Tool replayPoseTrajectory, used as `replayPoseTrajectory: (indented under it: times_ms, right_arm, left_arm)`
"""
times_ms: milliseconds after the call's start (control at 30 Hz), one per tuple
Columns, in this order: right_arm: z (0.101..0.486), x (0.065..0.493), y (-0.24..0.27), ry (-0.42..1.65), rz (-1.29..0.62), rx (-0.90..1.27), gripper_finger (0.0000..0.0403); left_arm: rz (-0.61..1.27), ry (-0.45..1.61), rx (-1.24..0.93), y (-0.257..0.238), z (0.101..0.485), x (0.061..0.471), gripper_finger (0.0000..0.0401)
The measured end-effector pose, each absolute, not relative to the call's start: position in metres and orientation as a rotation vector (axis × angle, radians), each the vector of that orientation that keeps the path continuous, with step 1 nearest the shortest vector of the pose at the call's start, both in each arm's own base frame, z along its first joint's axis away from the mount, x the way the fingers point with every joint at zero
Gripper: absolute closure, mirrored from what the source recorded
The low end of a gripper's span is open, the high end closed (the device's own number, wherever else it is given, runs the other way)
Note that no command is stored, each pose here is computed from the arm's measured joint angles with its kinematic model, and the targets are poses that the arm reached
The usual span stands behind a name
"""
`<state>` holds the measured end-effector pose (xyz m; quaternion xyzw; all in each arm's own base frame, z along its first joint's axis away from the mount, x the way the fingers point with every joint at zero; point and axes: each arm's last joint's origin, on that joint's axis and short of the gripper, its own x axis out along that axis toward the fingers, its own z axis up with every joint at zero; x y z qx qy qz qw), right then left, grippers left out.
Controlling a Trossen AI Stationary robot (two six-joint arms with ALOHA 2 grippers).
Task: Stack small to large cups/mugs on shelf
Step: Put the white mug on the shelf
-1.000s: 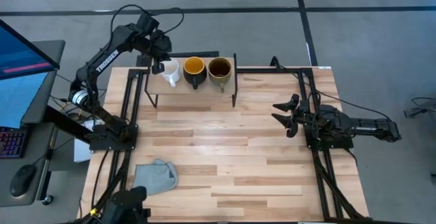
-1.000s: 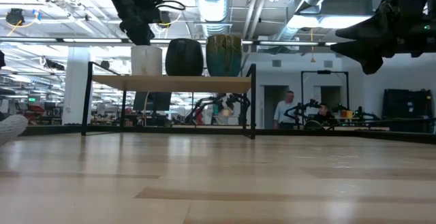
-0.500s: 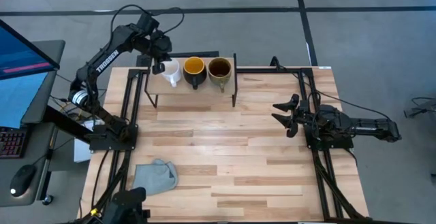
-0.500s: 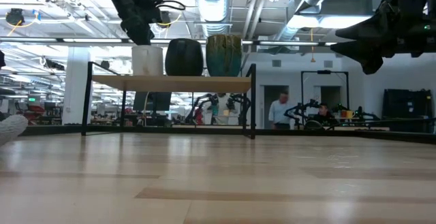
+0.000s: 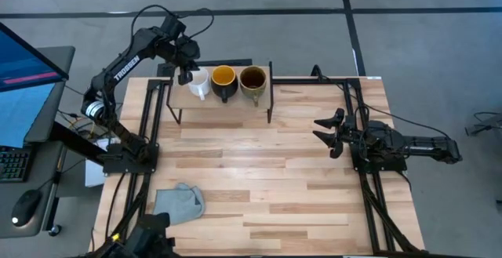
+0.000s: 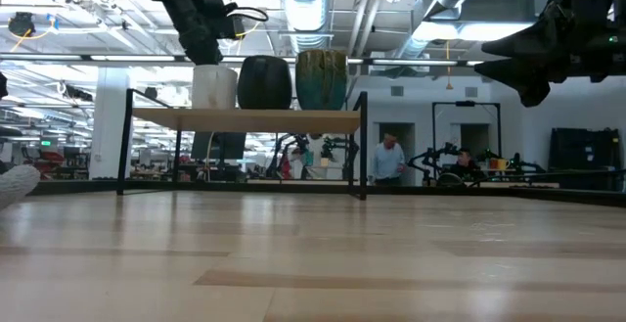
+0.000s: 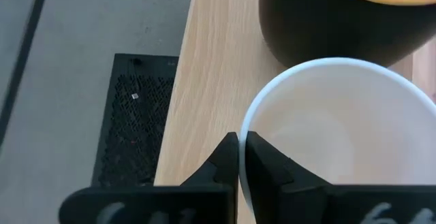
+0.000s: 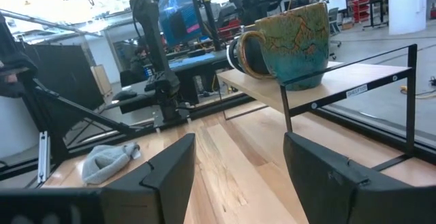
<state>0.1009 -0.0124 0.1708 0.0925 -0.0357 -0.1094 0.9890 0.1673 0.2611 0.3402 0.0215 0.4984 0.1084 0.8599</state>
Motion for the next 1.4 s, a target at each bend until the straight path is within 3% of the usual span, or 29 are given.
replayPoseTrajectory:
  times_ms: [633, 1400]
  right_arm:
    - [0.1708, 0.1009, -0.0124, -0.071, -0.22, 0.18, 0.0158]
    - [0.1745, 0.1005, -0.013, -0.115, -0.237, 0.212, 0.0158]
  left_arm:
    - [0.247, 1.103, 0.092, 0.265, 0.3401, 0.1735, 0.0391]
    - [0.112, 1.123, 0.174, 0.2605, 0.3374, 0.1715, 0.0394]
